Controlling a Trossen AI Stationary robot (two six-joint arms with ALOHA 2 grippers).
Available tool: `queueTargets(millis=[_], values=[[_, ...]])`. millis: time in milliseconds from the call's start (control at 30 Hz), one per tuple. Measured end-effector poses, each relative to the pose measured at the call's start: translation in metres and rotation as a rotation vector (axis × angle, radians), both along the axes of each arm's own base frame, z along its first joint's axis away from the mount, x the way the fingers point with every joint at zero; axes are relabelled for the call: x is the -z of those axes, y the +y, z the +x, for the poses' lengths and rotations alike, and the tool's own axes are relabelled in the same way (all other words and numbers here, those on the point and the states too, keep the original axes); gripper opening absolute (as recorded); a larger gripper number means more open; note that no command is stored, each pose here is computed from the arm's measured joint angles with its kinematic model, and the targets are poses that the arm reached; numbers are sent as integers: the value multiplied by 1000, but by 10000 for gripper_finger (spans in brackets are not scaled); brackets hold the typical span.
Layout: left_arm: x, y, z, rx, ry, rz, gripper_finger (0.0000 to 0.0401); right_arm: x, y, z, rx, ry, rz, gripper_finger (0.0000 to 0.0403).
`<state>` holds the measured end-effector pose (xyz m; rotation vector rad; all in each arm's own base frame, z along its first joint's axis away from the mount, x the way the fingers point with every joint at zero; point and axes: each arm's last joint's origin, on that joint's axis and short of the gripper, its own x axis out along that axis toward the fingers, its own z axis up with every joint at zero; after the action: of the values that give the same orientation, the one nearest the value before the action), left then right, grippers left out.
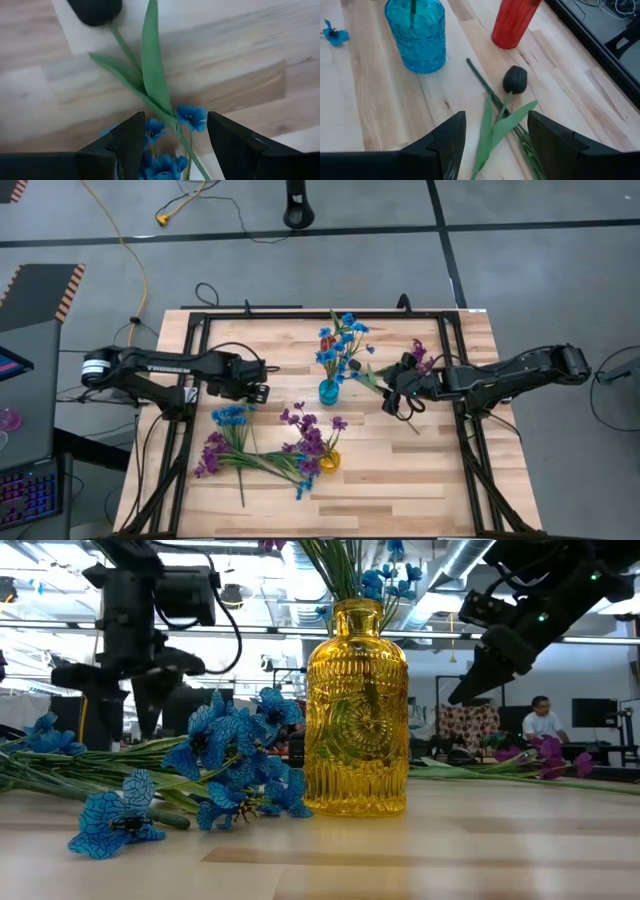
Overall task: Sort flowers into vase by color
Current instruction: Put the left black flower into the red crystal vase
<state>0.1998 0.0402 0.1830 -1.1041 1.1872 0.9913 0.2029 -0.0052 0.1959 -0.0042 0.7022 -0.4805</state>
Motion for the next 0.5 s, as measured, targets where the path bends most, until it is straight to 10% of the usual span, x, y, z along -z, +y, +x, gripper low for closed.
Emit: queueTargets(millis=[500], values=[[31, 3, 11, -27, 159, -8, 201, 0, 0, 0, 2, 1, -1, 240]])
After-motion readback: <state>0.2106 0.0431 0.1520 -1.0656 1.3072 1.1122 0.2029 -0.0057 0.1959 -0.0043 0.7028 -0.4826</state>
